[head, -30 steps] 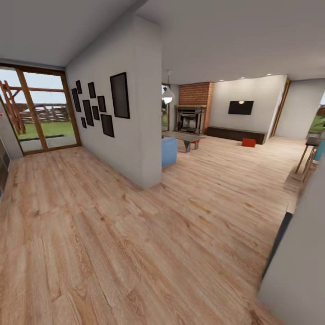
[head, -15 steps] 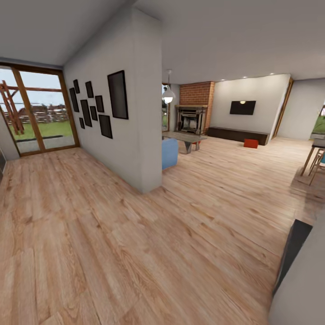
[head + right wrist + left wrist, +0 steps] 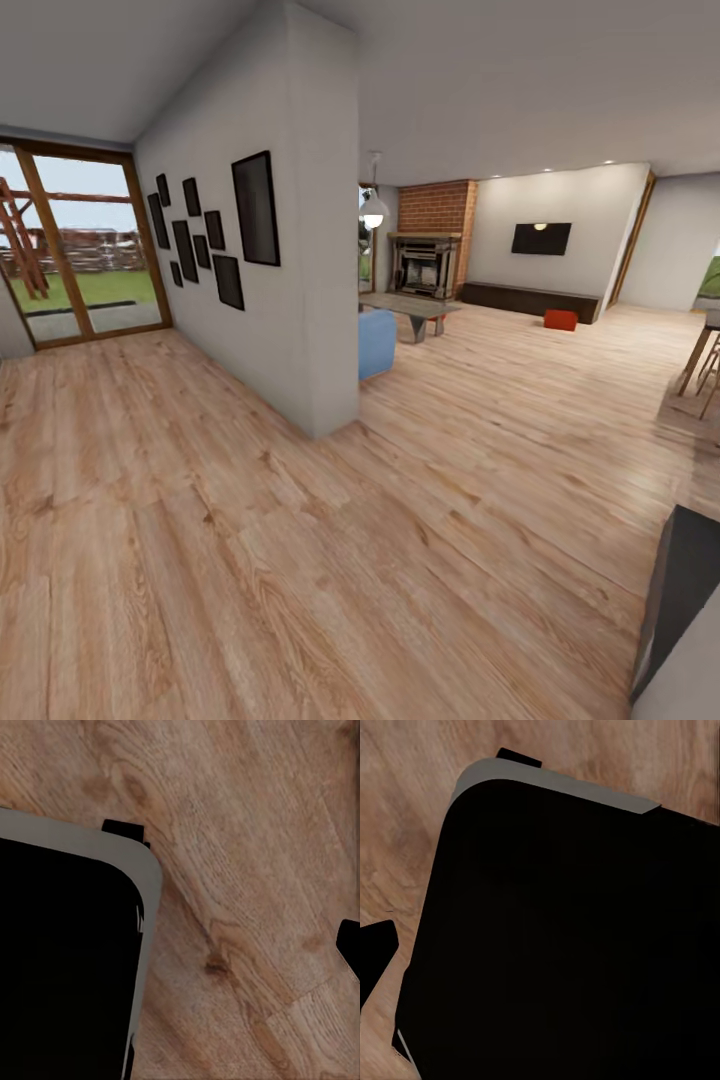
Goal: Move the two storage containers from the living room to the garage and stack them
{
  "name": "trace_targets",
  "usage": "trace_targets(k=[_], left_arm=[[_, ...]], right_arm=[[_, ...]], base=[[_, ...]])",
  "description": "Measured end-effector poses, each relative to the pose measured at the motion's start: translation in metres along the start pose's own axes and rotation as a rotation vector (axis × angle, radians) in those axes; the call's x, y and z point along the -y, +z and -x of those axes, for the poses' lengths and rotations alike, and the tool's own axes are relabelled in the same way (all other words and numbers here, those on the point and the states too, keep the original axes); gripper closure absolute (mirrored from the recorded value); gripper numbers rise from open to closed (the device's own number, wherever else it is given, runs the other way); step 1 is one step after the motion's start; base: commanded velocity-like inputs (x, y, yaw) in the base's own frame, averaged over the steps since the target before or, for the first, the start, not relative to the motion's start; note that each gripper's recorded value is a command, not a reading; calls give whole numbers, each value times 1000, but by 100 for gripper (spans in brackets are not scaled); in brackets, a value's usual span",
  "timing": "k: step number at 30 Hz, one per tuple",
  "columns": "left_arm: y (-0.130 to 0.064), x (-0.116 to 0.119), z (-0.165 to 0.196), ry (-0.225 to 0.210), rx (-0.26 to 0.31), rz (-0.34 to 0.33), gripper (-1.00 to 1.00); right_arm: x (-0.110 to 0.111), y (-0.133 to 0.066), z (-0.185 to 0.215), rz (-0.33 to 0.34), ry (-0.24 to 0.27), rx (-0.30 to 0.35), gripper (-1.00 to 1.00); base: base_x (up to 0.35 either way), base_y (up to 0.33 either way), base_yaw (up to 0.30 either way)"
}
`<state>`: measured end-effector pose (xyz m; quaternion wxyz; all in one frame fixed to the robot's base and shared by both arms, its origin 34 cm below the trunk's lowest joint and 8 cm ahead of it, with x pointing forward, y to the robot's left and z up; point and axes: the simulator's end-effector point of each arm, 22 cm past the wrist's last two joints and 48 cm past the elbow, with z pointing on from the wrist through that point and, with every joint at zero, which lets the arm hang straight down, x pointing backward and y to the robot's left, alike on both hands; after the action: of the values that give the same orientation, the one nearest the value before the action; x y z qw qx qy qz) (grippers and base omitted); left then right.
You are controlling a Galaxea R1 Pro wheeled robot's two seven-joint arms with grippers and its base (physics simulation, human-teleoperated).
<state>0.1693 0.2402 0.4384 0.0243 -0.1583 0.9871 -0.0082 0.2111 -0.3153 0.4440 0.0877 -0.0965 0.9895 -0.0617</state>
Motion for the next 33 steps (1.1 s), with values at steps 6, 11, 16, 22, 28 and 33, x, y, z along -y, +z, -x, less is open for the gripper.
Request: trace_targets(k=[6, 11, 16, 22, 28, 33], left_arm=[[0, 1, 0, 1, 0, -1, -100], [0, 1, 0, 1, -1, -1, -100], [0, 1, 0, 1, 0, -1, -100], [0, 0, 0, 1, 0, 0, -100], [0, -1, 0, 1, 1, 1, -100], [0, -1, 0, 0, 1, 1, -100]], right_arm=[[-2, 0, 0, 5, 1, 1, -100], [-1, 0, 0, 5, -1, 2, -100], [-1, 0, 1, 6, -8, 2, -100], [-1, 0, 0, 6, -10, 2, -100], [-1, 0, 1, 7, -21, 6, -100], [-1, 0, 2, 7, -24, 9, -100]], base=[[327, 0, -189], [327, 0, -257], [327, 0, -276], [327, 0, -277], [327, 0, -140], [327, 0, -16]])
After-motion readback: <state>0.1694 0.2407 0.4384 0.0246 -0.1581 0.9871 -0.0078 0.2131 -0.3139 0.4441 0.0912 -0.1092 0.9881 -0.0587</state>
